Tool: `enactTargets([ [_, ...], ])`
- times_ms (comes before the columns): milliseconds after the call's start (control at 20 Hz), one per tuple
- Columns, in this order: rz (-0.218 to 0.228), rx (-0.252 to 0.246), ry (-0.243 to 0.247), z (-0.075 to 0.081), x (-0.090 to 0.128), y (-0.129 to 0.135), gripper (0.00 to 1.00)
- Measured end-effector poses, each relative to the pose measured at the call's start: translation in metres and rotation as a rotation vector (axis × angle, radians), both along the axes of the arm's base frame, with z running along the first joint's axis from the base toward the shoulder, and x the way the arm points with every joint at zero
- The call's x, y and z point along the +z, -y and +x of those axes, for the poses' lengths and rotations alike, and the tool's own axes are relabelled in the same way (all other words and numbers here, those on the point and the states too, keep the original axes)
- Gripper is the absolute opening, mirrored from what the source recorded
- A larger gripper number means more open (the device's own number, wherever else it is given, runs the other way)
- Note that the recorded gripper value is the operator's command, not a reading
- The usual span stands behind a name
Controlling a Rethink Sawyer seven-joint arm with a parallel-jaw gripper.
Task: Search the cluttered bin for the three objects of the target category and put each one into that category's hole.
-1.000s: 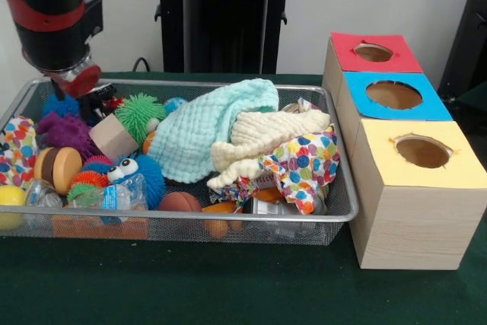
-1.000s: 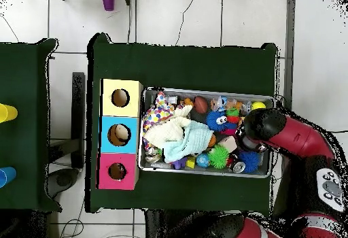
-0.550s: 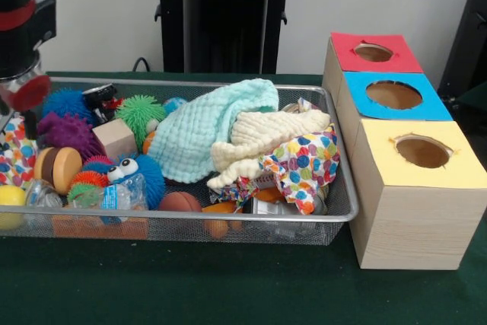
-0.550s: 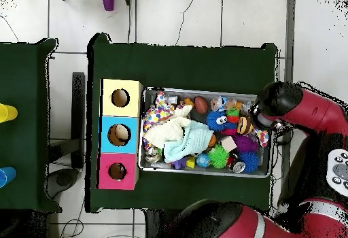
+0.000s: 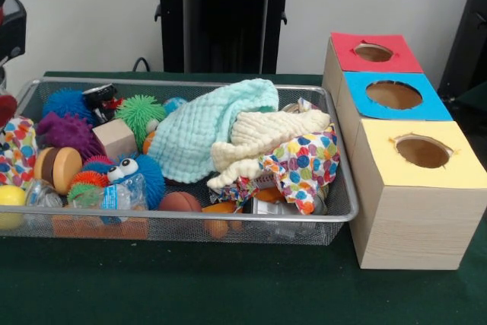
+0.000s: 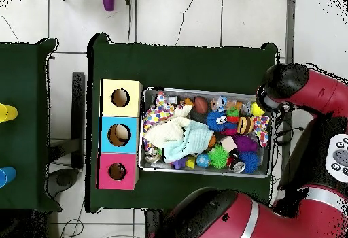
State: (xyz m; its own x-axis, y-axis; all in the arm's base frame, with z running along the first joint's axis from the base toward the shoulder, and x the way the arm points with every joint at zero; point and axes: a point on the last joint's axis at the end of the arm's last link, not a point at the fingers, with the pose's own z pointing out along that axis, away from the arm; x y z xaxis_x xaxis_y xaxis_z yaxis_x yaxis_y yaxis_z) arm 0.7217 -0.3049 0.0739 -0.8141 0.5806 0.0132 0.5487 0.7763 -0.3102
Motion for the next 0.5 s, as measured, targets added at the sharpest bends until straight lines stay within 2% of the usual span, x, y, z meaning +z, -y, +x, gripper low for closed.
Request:
enactTargets([
  [500, 0.005, 0.017, -0.013, 0.001, -0.010, -0.012, 1.00],
])
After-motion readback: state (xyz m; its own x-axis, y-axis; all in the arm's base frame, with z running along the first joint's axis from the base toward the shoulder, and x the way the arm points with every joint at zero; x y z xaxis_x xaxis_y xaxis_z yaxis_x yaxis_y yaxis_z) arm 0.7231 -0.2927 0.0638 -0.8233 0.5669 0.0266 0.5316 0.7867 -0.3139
